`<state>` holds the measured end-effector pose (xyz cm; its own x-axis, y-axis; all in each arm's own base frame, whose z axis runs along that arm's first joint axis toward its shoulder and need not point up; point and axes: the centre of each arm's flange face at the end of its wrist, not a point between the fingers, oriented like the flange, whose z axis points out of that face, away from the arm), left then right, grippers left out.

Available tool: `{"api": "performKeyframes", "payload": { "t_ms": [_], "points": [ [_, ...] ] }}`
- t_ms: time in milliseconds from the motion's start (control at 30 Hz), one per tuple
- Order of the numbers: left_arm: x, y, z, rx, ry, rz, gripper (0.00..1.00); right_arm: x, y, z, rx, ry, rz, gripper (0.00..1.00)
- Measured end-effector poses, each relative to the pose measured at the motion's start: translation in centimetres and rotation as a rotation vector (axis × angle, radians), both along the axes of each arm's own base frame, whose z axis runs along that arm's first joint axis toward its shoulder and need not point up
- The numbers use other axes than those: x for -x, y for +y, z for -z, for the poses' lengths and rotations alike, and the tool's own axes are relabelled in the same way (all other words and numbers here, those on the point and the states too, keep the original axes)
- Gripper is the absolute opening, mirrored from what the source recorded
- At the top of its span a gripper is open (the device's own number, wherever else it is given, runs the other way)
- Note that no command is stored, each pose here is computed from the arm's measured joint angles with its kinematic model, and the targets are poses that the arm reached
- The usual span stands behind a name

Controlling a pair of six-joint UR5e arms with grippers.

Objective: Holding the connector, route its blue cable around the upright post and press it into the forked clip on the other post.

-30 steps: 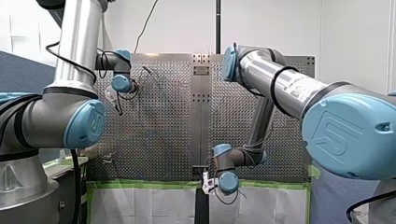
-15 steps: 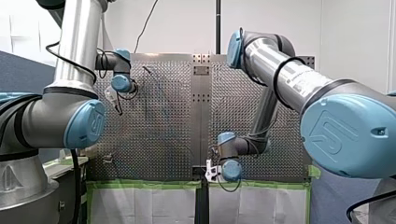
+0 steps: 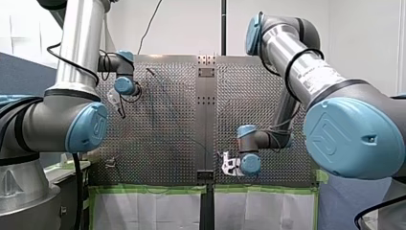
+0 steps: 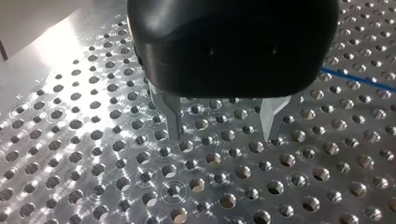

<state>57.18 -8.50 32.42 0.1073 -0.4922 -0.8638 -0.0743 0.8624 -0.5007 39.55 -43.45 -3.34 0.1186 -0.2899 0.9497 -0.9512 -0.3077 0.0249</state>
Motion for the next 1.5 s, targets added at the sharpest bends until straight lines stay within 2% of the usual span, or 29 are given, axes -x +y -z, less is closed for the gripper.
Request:
{"api": "performKeyframes", "payload": {
  "t_ms": [133,433,600,733,900,1133,1300,1500],
  "points": [
    [0.0,0.0,0.0,0.000,0.000,0.000,0.84,0.5,-0.4,-1.1,0.010,-0.002,-0.007,0.00],
    [0.0,0.2,0.0,0.002,0.002,-0.015,0.84,0.7,0.4,-0.8,0.013,-0.013,-0.040,0.00],
    [0.1,0.3,0.1,0.003,0.008,-0.021,0.84,1.3,0.8,-0.3,0.006,-0.007,-0.038,0.00],
    [0.1,0.3,0.1,0.003,0.011,-0.021,0.84,2.0,1.0,0.0,0.012,0.008,-0.042,0.00],
    [0.2,0.3,0.1,0.004,0.014,-0.022,0.84,2.2,1.2,0.3,0.020,0.035,-0.078,0.00],
    [0.3,0.2,0.2,0.003,0.026,-0.022,0.84,2.3,0.7,0.3,0.049,0.066,-0.144,0.00],
    [0.5,-0.1,0.4,0.003,0.041,-0.024,0.84,2.6,0.2,0.2,0.063,0.059,-0.170,0.00],
    [1.0,-0.6,0.8,0.007,0.082,-0.022,0.93,3.2,-0.7,0.1,0.071,0.035,-0.189,0.00]
  ]
}}
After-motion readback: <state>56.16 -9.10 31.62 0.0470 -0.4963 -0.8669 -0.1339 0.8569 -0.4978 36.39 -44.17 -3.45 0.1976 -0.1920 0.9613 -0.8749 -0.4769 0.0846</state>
